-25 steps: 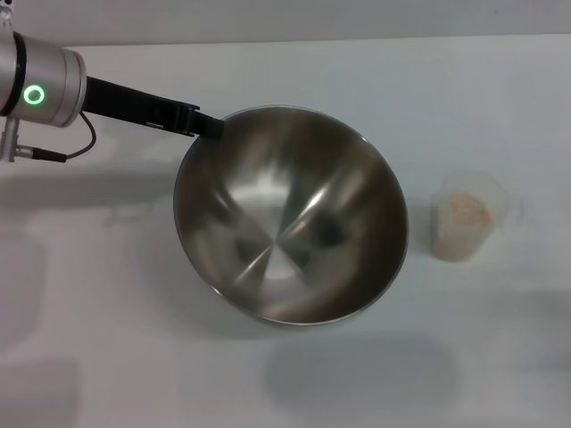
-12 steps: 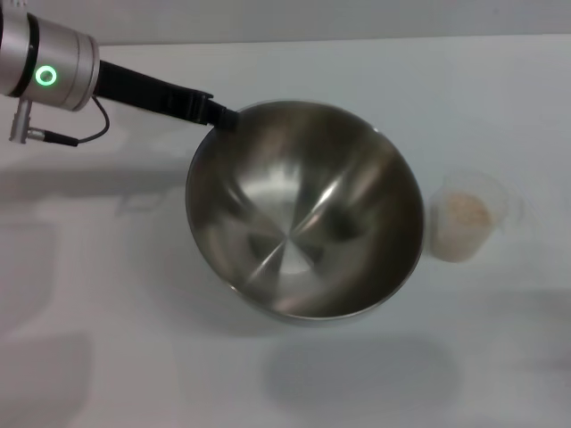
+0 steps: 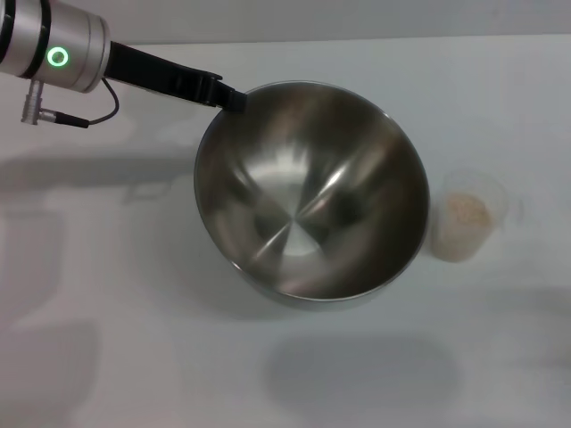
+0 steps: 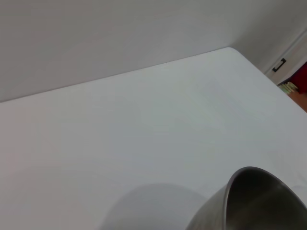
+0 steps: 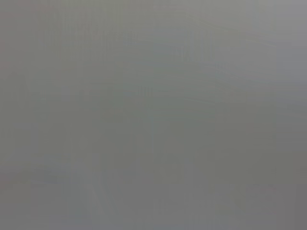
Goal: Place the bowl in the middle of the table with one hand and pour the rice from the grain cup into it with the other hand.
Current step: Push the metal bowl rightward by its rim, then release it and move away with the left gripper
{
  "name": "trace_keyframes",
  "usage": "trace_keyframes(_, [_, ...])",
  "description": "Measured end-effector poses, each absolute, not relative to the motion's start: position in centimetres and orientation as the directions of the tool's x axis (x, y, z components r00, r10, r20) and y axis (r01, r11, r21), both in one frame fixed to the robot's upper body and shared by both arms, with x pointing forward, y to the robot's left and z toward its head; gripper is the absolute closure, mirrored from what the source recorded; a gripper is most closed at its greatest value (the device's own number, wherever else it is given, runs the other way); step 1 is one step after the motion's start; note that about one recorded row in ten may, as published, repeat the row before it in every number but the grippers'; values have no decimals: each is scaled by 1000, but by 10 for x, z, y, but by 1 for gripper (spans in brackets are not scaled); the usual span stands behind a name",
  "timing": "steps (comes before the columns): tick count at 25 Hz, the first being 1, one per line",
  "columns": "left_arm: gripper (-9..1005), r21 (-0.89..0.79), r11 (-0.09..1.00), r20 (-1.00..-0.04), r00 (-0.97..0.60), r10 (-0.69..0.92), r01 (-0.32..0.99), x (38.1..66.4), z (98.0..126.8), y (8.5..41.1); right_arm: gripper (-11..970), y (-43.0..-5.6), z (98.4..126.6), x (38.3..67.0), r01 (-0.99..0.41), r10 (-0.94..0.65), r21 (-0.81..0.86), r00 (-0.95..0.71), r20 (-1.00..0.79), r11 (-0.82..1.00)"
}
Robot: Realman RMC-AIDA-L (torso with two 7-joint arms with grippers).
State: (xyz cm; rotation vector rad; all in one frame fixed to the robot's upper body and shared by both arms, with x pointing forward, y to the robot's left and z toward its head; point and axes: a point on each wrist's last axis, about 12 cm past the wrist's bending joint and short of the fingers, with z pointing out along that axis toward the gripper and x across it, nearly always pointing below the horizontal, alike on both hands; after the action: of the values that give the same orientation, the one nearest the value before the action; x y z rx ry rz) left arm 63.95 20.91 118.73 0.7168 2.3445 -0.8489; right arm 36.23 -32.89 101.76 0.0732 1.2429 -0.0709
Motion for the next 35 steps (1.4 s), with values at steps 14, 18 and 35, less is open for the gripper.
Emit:
trace_keyframes(14, [944, -441, 674, -599, -754, 270, 592, 625, 1169, 227, 112, -328, 1018, 366, 82, -12, 16, 326, -945, 996])
trace_keyframes(18, [943, -447, 670, -597, -756, 270, 593, 623, 1165, 225, 113, -328, 1018, 366, 82, -13, 14, 325, -946, 997])
trace_keyframes(35, [937, -441, 687, -607, -755, 246, 578, 624, 1159, 226, 113, -327, 1018, 366, 81, -11, 16, 325, -946, 997])
